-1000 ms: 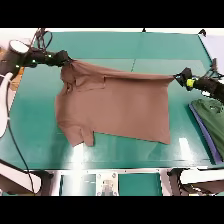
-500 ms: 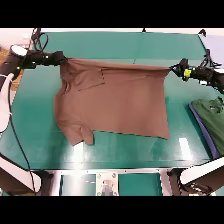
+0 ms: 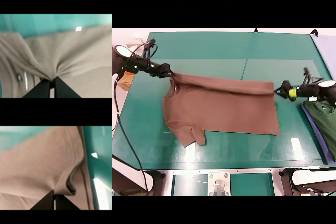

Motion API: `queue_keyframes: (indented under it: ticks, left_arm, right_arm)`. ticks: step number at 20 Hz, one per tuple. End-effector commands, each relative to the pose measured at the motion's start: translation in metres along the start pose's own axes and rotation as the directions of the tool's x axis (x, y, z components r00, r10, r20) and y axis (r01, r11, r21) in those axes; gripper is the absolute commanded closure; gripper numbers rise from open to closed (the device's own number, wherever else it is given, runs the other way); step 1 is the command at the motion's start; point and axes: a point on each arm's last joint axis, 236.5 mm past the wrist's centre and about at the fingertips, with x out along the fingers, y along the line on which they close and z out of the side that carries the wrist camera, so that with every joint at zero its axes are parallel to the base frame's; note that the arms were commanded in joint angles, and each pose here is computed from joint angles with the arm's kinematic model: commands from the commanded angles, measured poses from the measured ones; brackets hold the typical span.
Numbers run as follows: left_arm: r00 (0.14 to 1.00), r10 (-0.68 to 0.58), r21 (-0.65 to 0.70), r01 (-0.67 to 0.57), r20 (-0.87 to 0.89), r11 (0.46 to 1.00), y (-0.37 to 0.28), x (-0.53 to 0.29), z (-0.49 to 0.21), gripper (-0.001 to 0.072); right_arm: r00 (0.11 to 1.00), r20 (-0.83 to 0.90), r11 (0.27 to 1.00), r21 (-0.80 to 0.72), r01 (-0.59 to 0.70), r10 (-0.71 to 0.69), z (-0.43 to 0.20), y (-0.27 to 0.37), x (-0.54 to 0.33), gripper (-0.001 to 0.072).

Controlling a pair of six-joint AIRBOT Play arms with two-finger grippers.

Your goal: Fold the shirts.

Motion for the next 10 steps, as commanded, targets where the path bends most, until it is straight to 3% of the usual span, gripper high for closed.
queue_keyframes:
  ticks: [1, 6, 8, 10]
  left_arm:
    - [0.992, 0.011, -0.021, -0.013, -0.122, 1.000, 0.009, 0.007, -0.034, 0.0679]
    - [0.957, -0.047, -0.095, 0.021, -0.287, 0.995, 0.003, 0.012, -0.084, 0.0677]
    - [0.916, -0.059, -0.190, -0.020, -0.397, 0.982, -0.001, -0.002, -0.107, 0.0259]
    - [0.856, -0.088, -0.255, -0.052, -0.509, 0.966, -0.011, -0.019, -0.136, 0.0281]
  right_arm:
    - [0.997, -0.073, 0.998, 0.044, 0.044, -0.040, -0.045, -0.024, 0.016, 0.0701]
    - [0.996, -0.083, 0.999, 0.027, 0.026, -0.023, -0.043, -0.014, 0.013, 0.0682]
    - [0.991, -0.130, 1.000, 0.004, -0.026, 0.027, -0.043, 0.007, -0.002, 0.0456]
    - [0.988, -0.145, 0.999, 0.007, -0.051, 0.052, -0.042, 0.020, -0.028, 0.0455]
